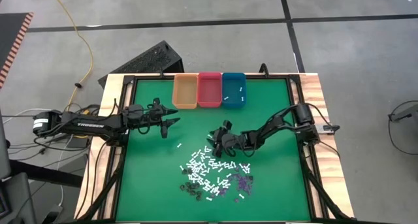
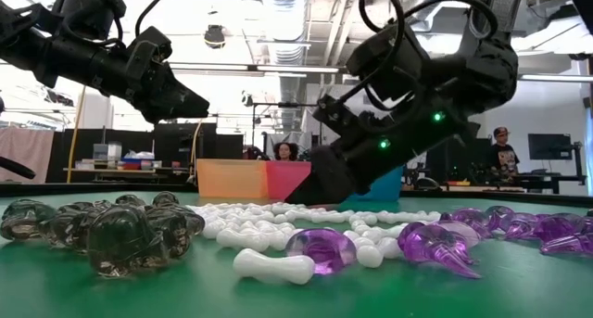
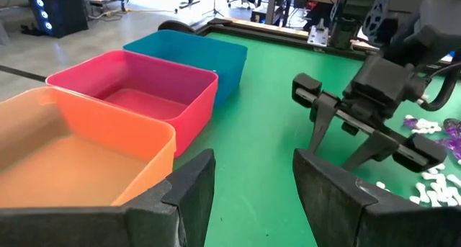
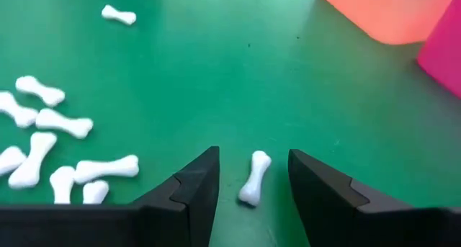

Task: Sort Halloween decoration
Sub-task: Put the bone into the blue bin

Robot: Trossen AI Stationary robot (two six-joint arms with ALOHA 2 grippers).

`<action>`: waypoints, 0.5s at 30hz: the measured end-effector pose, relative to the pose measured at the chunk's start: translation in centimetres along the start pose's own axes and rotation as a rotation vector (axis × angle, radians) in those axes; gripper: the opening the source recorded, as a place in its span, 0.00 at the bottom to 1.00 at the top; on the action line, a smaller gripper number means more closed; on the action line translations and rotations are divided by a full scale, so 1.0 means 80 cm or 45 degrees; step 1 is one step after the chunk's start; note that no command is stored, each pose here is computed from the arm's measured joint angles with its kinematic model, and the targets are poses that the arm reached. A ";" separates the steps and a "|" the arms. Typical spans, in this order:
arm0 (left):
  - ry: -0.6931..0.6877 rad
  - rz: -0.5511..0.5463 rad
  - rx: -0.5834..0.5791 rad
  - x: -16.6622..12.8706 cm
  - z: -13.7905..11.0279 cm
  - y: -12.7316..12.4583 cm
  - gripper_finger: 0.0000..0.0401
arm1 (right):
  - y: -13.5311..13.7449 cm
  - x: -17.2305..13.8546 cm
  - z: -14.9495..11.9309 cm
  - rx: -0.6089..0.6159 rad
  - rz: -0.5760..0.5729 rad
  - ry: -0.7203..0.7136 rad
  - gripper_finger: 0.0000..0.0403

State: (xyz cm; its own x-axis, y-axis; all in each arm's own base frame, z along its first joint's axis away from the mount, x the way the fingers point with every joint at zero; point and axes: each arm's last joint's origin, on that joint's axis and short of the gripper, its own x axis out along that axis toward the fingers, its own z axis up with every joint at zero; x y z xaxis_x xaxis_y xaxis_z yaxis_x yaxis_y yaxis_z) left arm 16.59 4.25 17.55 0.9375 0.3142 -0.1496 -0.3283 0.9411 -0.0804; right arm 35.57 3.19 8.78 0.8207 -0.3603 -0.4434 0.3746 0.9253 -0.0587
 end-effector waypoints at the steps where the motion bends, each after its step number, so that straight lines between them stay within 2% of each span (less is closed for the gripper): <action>1: 0.001 0.000 0.000 0.000 0.000 0.000 0.44 | -0.001 0.001 -0.002 0.016 -0.003 0.008 0.49; 6: 0.004 0.004 0.002 0.000 0.000 0.000 0.44 | 0.000 0.002 -0.009 0.012 -0.011 0.029 0.44; 15: 0.004 0.007 0.004 0.000 0.000 0.000 0.44 | -0.001 0.002 -0.015 -0.028 -0.010 0.088 0.13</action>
State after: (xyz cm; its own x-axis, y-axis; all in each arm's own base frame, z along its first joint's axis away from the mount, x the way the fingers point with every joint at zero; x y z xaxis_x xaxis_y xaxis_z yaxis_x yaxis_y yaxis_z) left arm 16.58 4.26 17.51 0.9354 0.3187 -0.1531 -0.3327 0.9399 -0.0762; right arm 35.15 3.22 7.65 0.7857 -0.3592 -0.5036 0.3707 0.9252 -0.0815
